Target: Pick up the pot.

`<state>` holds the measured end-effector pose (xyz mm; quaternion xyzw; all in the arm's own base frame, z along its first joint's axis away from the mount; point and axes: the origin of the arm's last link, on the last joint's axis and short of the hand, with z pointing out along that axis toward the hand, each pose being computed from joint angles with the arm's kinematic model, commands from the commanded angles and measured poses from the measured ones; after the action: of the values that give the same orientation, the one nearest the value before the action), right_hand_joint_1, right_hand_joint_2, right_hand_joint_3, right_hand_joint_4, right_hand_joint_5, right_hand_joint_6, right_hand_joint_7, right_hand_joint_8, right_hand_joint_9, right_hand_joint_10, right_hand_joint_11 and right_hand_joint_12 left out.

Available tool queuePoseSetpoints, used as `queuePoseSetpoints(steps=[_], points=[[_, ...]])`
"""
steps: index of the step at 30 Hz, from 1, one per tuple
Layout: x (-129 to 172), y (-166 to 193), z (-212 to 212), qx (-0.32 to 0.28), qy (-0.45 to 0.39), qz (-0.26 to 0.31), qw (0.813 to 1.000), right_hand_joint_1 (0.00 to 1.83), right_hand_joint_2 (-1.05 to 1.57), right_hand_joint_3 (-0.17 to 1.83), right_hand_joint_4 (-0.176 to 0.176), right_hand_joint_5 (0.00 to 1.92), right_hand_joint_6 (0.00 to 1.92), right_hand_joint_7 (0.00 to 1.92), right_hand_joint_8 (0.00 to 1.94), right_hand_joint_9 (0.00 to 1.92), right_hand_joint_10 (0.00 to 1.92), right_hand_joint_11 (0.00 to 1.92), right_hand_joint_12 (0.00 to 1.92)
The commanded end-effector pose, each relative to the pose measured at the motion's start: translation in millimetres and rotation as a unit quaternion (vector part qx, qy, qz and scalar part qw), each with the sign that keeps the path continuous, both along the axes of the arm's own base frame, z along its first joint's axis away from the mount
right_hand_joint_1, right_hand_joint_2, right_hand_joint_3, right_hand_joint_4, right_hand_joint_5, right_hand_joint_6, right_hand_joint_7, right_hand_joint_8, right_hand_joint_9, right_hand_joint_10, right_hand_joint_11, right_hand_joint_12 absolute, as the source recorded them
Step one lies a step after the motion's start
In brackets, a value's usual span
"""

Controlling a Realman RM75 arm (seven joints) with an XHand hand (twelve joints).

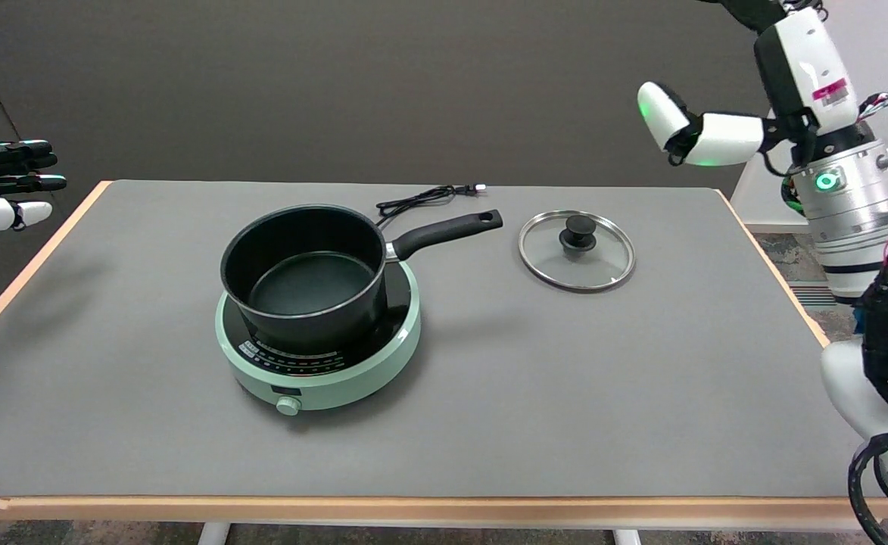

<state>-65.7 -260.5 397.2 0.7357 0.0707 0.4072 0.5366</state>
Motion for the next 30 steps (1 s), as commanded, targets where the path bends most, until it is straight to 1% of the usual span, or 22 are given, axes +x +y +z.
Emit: queuePoseSetpoints(steps=[1, 6, 15, 30], points=[[-9, -7, -23, -0.05, 0.102, 0.002, 0.994, 0.81, 0.52, 0.96, -0.034, 0.37, 0.17, 0.4, 0.18, 0.4, 0.28, 0.28, 0.65], [-12, -10, -28, -0.071, 0.136, 0.0, 0.988, 0.83, 0.51, 0.97, -0.032, 0.39, 0.17, 0.42, 0.17, 0.39, 0.32, 0.28, 0.67], [-17, -14, -40, -0.084, 0.168, 0.004, 0.982, 0.85, 0.52, 0.98, -0.023, 0.43, 0.18, 0.46, 0.17, 0.41, 0.32, 0.3, 0.7], [-22, -17, -48, -0.089, 0.183, 0.002, 0.979, 0.87, 0.53, 0.98, -0.016, 0.47, 0.2, 0.5, 0.18, 0.44, 0.33, 0.32, 0.75]])
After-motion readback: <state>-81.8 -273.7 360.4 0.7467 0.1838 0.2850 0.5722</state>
